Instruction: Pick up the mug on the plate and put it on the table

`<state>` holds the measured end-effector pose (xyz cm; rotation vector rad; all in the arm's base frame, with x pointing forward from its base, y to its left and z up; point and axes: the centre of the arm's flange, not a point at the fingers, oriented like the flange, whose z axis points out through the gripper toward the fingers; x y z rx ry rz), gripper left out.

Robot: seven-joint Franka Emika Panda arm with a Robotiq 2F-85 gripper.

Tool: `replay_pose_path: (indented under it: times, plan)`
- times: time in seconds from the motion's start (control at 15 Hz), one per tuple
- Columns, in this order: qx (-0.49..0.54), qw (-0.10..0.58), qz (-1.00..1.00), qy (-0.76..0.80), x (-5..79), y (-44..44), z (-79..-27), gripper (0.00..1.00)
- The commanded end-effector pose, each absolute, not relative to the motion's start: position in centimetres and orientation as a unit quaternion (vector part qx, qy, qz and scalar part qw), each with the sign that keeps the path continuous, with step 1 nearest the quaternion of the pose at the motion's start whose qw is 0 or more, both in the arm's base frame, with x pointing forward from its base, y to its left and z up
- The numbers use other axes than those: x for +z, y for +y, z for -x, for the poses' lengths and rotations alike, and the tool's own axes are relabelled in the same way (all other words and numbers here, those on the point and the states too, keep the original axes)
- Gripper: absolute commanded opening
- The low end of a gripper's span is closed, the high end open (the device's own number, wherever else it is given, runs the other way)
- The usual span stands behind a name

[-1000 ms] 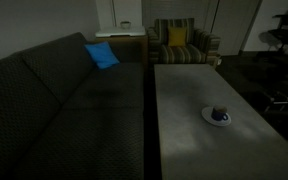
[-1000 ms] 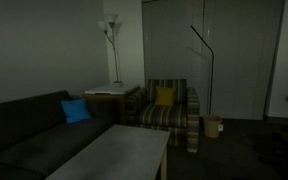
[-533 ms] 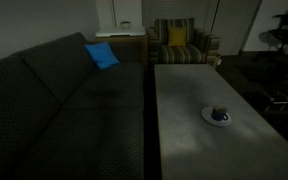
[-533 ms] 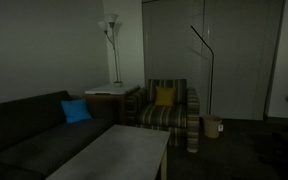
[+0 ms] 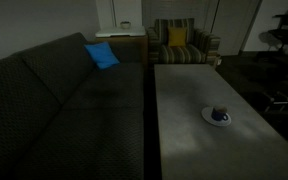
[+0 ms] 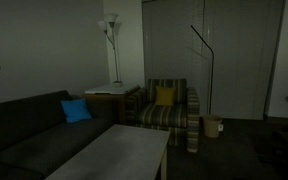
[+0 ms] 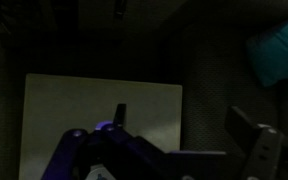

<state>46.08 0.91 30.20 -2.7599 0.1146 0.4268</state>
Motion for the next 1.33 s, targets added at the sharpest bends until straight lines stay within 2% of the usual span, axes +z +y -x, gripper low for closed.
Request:
replay_pose_path:
  times: [0.0,0.2,0.8,1.13,1.2,1.27]
  plan:
    - [0.15,0.172,0.973,0.04,30.2,0.9,-46.1,1.0]
    - [0.13,0.158,0.979,0.027,29.8,1.5,-46.6,1.0]
    - [0.024,0.109,0.989,0.1,22.6,0.9,-53.7,1.0]
    - [0.004,0.034,0.988,0.153,15.7,-0.5,-59.5,1.0]
    - [0.0,0.06,0.989,0.132,18.3,0.1,-55.6,1.0]
    - [0.005,0.052,0.989,0.137,16.9,-0.1,-56.2,1.0]
